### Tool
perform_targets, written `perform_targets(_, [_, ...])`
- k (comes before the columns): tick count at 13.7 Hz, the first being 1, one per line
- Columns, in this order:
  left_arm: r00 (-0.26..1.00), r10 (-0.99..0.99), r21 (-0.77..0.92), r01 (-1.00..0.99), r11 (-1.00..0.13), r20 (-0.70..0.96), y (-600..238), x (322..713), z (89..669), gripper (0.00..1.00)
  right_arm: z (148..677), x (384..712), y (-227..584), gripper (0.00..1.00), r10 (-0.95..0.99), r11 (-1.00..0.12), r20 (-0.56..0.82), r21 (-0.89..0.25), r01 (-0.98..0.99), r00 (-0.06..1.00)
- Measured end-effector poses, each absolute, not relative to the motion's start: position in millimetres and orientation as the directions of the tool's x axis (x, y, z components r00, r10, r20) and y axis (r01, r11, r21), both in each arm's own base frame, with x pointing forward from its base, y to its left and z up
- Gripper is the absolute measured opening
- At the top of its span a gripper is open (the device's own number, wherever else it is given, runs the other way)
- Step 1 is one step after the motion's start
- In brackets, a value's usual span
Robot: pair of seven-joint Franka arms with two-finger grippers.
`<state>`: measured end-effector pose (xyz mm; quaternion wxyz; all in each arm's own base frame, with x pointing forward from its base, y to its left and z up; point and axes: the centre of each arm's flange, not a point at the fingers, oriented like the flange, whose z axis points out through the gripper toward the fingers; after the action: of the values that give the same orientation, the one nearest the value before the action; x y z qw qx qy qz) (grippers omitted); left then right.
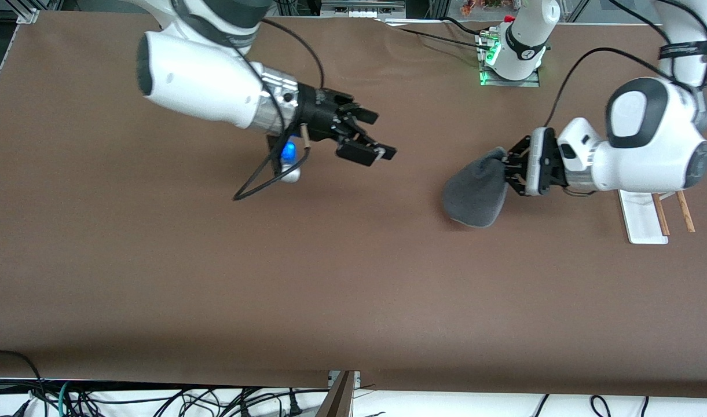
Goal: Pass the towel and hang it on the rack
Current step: 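Carry the towel to the rack with the left gripper while the right gripper withdraws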
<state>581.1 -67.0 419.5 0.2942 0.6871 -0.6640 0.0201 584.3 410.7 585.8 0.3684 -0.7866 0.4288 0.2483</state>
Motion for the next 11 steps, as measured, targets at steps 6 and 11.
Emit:
perform_targets(6, [0.114,-0.993,0.422,-0.902,-0.091,0.028,51.6,601.0,443.5,0.03,612.9,594.8,244.1,1.00,-0.387,-0.698,-0.532,-0.364,-0.616,0.753])
perform_targets(11, [0.326,-0.944,0.434,-0.845,-0.313,-0.047,197.8,575.1,435.5,0.03,611.3,577.9,117.9,1.00,-0.189,-0.945,-0.262,-0.215,-0.248,0.946])
